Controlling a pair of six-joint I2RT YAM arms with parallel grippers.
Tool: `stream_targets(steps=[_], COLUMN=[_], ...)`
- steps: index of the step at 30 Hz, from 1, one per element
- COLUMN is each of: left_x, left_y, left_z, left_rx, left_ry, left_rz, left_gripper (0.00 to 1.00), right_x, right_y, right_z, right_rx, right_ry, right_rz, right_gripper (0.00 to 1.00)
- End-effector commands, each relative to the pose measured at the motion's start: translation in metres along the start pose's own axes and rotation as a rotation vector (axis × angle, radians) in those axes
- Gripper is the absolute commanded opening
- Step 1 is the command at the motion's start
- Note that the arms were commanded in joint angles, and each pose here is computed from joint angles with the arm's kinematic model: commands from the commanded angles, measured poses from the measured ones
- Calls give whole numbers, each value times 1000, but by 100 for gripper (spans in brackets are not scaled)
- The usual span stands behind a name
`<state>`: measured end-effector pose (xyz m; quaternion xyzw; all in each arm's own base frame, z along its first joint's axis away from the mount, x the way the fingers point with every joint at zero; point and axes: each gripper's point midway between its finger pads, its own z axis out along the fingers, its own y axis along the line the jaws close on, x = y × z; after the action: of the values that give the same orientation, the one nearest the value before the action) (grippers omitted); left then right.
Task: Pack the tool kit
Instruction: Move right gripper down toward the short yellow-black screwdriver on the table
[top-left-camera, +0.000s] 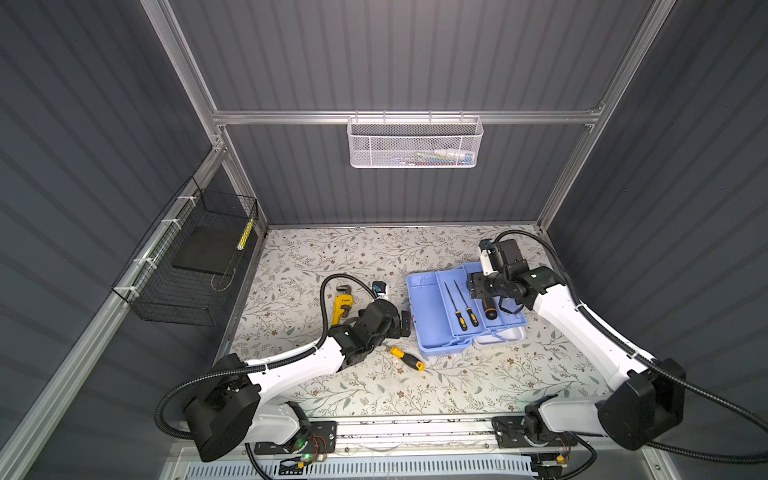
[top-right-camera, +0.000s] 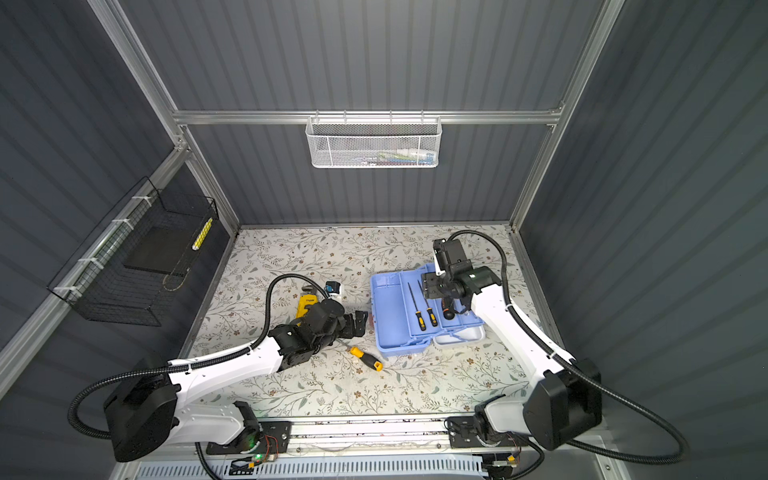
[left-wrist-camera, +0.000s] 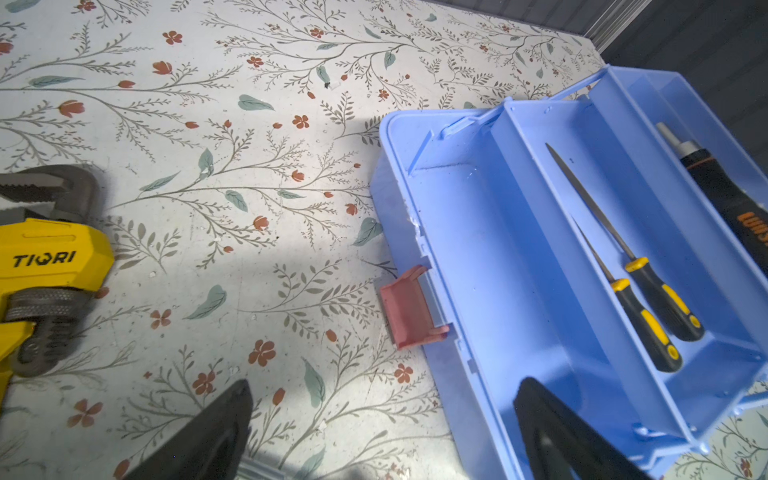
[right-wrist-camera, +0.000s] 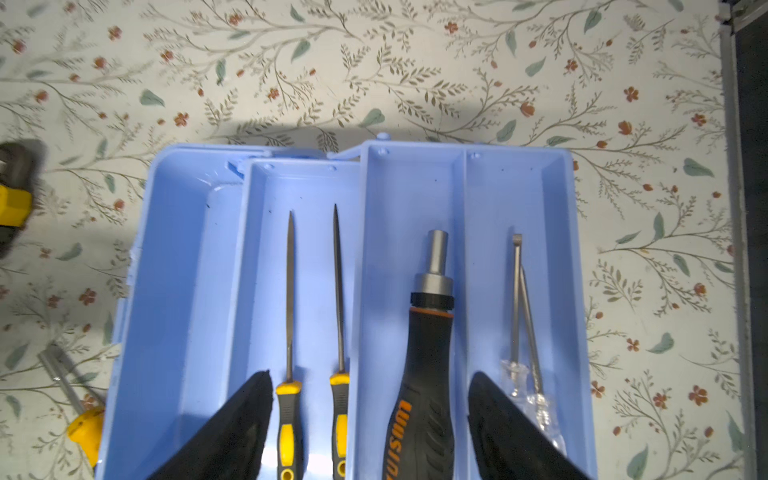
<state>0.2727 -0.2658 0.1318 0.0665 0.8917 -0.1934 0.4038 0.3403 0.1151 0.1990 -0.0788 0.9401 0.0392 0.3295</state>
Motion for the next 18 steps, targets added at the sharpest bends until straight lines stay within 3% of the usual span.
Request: stream_targets(steps=[1,6,12,18], left_x=[-1,-2,-6,-11], left_y=[13,34,65,86], left_z=[-4,-4,-10,-21], left_rx=[-52,-74,-123,-193], left_ry=[3,12,16,2], left_rz=[12,-49,-127,-128], left_gripper=[100,100,100,100], right_x=[2,11,37,67], right_y=[11,37,96,156], right_z=[-9,-19,-24,-26], right_rx=[-56,-108,-223,-376], right_ry=[-26,-42,-37,-15], right_rz=[6,-46,-259,-414], right_gripper=[77,77,77,77])
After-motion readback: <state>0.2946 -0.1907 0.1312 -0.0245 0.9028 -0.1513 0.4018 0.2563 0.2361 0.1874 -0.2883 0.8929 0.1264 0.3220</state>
